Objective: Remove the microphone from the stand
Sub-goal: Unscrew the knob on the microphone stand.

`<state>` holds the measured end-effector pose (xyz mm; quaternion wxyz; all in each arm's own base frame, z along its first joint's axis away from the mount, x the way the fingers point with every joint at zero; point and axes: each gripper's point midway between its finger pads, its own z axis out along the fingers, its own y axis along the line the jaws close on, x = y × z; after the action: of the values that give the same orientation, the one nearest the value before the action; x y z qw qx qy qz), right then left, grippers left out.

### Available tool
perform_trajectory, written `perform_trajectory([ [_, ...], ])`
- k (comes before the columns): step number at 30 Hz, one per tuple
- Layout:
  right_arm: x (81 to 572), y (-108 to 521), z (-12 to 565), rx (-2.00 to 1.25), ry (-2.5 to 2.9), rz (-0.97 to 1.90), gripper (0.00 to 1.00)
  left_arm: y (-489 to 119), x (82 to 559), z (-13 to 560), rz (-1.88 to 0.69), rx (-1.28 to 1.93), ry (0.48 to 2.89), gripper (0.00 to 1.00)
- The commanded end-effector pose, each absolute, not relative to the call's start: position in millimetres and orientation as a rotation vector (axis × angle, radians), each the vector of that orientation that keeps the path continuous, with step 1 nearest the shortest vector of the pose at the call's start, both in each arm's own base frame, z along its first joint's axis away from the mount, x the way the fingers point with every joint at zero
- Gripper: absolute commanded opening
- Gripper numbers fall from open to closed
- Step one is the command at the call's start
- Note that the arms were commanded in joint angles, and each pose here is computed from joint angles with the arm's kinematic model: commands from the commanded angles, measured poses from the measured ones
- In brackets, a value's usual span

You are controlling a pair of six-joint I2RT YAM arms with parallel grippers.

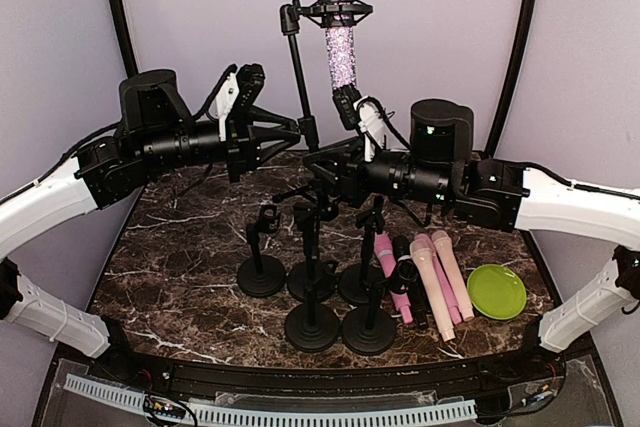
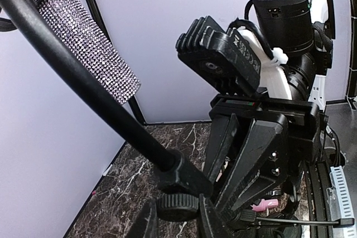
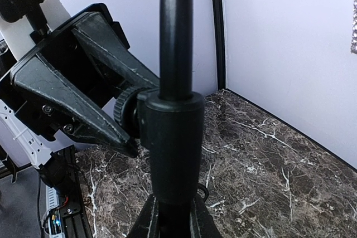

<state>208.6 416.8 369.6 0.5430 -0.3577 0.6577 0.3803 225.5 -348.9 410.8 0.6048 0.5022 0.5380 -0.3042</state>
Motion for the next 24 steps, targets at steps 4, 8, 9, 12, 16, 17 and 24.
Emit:
perform_trajectory([
  [4, 202.2, 409.9, 447.9, -0.759, 1.335, 0.929, 0.00, -348.2, 215.7, 434.7, -0.868, 1.056, 1.280, 0.00],
  [8, 202.7, 406.3, 448.5, -0.752, 1.324, 0.894, 0.00, -353.5, 213.6, 432.3, -1.022, 0.974, 1.356, 0.00],
  [9, 202.8, 405.7, 448.8, -0.749, 1.320, 0.885, 0.00, -354.0, 213.6, 431.6, -1.050, 0.955, 1.372, 0.00],
  [12, 204.2, 405.2, 447.8, -0.748, 1.314, 0.851, 0.00, -355.3, 214.8, 430.0, -1.160, 0.861, 1.443, 0.00],
  [16, 206.2, 405.8, 446.0, -0.736, 1.314, 0.818, 0.00, -353.6, 219.8, 427.8, -1.258, 0.729, 1.531, 0.00],
  [17, 206.4, 406.0, 445.4, -0.737, 1.309, 0.806, 0.00, -353.0, 221.2, 427.2, -1.285, 0.690, 1.556, 0.00],
  [24, 205.3, 409.9, 438.9, -0.738, 1.295, 0.762, 0.00, -352.2, 223.0, 415.7, -1.382, 0.570, 1.662, 0.00],
])
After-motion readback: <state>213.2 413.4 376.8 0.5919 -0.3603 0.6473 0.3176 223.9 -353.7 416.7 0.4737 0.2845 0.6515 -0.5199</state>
